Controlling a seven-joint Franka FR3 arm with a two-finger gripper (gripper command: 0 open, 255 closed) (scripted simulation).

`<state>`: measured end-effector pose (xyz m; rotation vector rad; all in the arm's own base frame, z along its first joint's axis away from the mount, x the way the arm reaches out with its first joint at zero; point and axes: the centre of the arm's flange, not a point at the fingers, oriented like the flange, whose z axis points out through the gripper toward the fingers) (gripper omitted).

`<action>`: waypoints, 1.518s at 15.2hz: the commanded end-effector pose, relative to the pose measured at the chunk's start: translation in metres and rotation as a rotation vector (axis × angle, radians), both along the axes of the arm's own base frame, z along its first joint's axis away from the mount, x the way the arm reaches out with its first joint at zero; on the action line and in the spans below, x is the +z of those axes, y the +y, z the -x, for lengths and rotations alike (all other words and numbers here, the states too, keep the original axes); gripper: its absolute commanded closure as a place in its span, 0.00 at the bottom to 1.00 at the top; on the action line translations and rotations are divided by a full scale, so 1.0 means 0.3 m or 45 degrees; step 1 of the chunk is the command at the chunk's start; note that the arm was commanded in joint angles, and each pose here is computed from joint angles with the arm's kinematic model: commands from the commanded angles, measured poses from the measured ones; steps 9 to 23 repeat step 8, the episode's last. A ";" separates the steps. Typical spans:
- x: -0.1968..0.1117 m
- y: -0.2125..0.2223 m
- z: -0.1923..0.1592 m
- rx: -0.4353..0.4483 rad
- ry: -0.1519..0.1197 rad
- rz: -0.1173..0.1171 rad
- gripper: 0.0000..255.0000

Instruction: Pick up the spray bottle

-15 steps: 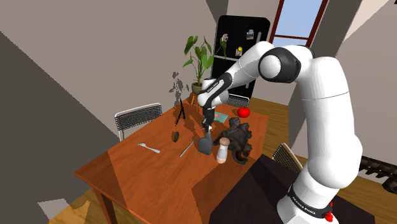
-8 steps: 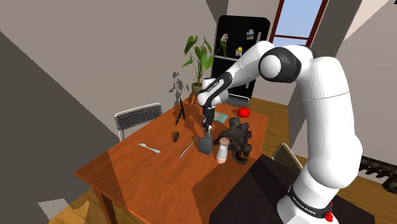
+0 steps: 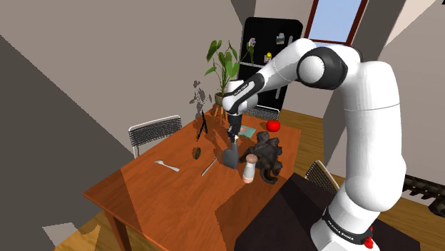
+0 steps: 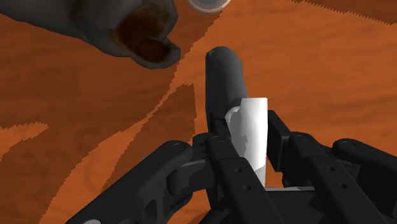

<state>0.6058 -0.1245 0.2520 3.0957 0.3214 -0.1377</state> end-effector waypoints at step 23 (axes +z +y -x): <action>0.128 0.000 -0.003 0.000 0.000 0.000 1.00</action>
